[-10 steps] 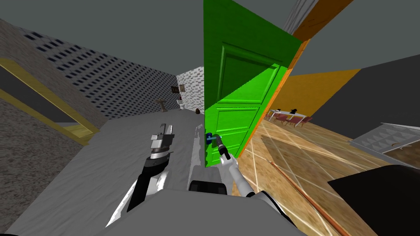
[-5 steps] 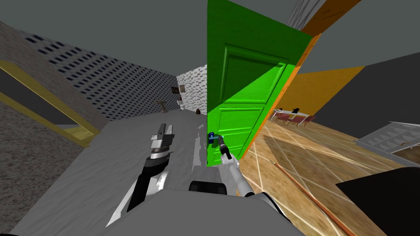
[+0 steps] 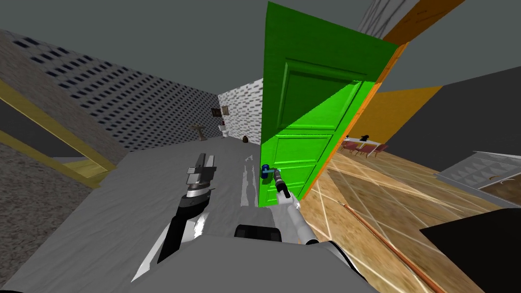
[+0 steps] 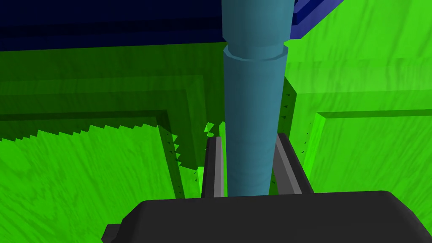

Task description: Push the door open

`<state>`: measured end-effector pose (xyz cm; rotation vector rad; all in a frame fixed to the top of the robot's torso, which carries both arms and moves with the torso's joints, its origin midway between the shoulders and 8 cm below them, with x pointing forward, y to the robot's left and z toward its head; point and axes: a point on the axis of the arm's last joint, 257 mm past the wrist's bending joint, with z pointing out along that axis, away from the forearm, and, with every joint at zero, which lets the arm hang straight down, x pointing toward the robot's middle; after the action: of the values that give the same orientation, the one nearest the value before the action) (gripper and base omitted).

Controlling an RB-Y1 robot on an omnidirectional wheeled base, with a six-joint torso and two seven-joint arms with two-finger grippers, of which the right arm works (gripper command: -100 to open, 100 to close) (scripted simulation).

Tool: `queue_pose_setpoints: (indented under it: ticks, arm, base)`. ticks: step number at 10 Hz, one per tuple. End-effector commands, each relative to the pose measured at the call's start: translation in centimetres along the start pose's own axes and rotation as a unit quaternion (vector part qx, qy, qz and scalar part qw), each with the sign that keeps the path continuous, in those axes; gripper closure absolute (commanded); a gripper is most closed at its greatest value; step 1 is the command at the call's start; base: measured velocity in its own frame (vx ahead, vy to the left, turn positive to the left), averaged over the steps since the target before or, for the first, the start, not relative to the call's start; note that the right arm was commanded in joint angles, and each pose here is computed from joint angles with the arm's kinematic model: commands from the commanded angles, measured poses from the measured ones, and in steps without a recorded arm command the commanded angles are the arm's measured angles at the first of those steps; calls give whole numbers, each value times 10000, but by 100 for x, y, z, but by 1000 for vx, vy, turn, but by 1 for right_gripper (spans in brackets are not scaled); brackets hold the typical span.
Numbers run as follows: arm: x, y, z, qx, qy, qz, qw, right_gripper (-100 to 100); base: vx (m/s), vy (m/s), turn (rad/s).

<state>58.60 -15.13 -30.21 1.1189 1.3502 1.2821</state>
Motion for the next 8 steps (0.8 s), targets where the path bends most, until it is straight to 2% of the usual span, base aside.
queue_pose_setpoints:
  ticks: [1,5,7,8]
  arm:
    - [-147,80,48,-85,-104,-42,9999,100]
    - [-367,86,49,-91,-350,34,9993,100]
    - [-385,84,51,-93,-437,140,9989,100]
    - [-475,61,31,-74,-473,88,9988,100]
  base:
    - [173,150,-67]
    - [179,195,-93]
    - [167,152,-79]
    - [77,57,-63]
